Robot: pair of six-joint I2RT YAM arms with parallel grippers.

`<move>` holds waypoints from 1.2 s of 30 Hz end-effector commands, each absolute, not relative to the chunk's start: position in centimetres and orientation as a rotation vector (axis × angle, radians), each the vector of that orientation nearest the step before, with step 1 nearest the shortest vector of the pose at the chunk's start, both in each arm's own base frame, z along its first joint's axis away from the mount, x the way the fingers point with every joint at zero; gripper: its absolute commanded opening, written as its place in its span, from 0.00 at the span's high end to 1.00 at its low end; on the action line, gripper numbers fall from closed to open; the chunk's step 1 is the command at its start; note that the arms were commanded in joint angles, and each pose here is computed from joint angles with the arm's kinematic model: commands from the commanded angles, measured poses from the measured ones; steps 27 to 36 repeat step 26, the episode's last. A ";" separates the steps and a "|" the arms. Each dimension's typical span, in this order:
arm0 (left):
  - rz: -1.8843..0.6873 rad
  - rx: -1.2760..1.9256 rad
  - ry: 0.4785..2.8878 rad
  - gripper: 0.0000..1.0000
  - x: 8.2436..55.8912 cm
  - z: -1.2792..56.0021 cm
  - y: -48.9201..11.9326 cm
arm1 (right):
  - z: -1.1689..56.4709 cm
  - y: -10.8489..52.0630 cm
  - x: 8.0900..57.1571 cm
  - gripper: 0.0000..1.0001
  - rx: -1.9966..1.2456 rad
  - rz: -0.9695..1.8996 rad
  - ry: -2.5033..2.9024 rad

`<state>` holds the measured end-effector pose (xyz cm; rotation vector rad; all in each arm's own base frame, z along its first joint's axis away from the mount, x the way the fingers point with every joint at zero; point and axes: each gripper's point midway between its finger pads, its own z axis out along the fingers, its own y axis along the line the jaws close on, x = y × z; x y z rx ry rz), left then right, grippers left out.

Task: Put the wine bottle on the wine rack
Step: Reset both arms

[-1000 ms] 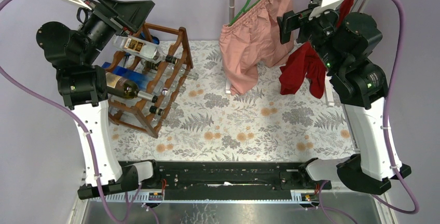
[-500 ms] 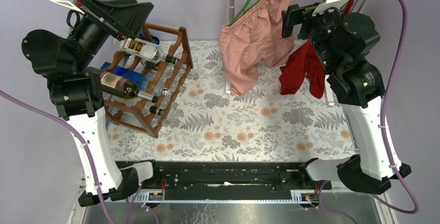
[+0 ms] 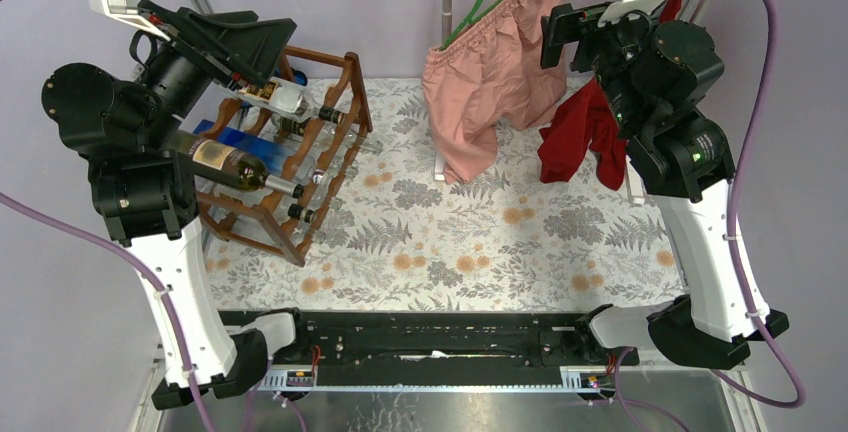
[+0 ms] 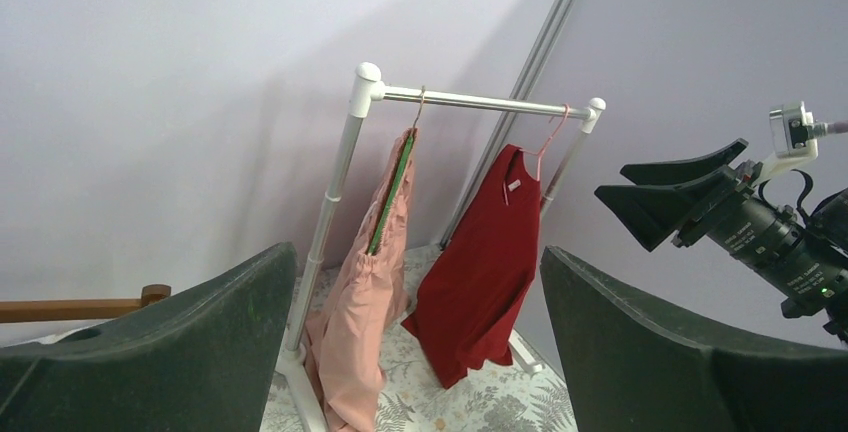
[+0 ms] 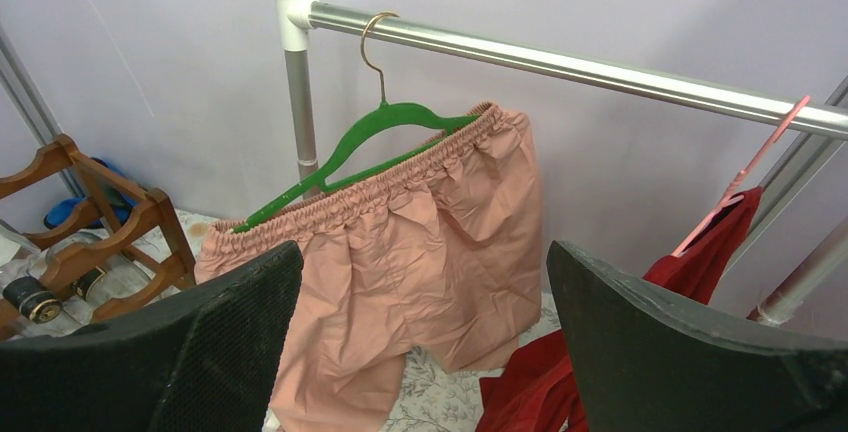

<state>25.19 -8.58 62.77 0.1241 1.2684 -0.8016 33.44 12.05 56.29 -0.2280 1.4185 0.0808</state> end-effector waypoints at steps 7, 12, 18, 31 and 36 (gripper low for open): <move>-0.767 0.136 1.262 0.01 25.1 62.8 -8.4 | 58.3 11.0 33.3 0.00 -0.187 0.047 1.346; -0.763 0.137 1.263 0.01 25.2 62.7 -8.4 | 58.3 11.1 33.4 0.00 -0.191 0.043 1.345; -0.761 0.134 1.273 0.01 25.0 62.3 -8.4 | 58.1 11.3 33.6 0.00 -0.199 0.047 1.352; -0.761 0.128 1.284 0.01 25.1 61.9 -8.4 | 57.6 11.7 33.6 0.00 -0.232 0.050 1.360; -0.761 0.128 1.284 0.01 25.1 61.9 -8.4 | 57.6 11.7 33.6 0.00 -0.232 0.050 1.360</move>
